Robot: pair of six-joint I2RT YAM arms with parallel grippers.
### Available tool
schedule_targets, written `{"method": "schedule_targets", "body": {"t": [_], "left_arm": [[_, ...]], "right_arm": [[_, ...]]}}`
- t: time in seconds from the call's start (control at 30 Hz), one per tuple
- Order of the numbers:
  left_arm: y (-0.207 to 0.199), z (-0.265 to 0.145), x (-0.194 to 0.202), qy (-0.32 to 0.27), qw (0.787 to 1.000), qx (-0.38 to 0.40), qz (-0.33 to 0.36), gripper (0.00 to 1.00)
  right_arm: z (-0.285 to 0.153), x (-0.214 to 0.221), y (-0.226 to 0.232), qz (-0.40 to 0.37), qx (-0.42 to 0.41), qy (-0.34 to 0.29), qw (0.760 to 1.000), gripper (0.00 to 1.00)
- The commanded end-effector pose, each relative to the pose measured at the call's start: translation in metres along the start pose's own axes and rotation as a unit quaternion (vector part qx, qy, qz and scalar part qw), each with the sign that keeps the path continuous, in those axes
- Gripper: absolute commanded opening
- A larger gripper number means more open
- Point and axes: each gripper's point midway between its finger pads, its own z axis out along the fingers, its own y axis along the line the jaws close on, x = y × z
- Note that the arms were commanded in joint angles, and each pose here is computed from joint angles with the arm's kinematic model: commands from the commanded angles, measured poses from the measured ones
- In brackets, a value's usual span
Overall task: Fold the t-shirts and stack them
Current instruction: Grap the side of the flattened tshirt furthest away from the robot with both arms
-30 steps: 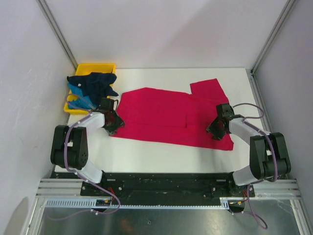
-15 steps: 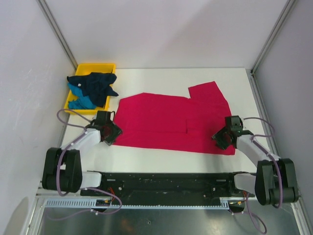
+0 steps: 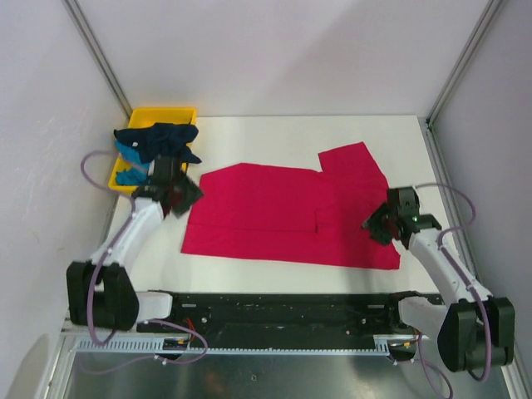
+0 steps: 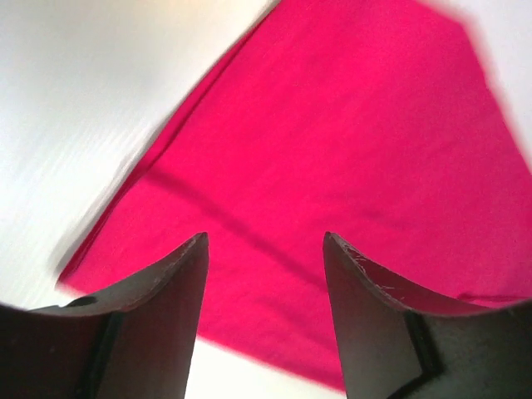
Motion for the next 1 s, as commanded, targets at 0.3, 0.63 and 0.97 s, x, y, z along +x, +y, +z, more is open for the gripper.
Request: {"method": "schedule_targets", "body": {"t": [0.3,0.63,0.97], "left_arm": [[-0.122,0.1,-0.097,-0.03,0.971,0.008,0.238,0.57],[-0.104,0.141,-0.108,-0.047,0.963,-0.069,0.256,0.58],[-0.109,0.166,-0.103,-0.028,0.964,-0.062,0.258,0.6]], "right_arm": [[0.001,-0.083,0.13,-0.132,-0.124,-0.085,0.98,0.47],[0.014,-0.073,0.131,-0.156,-0.122,-0.061,0.978,0.46],[0.018,-0.057,0.131,-0.182,-0.106,-0.053,0.976,0.46]]}}
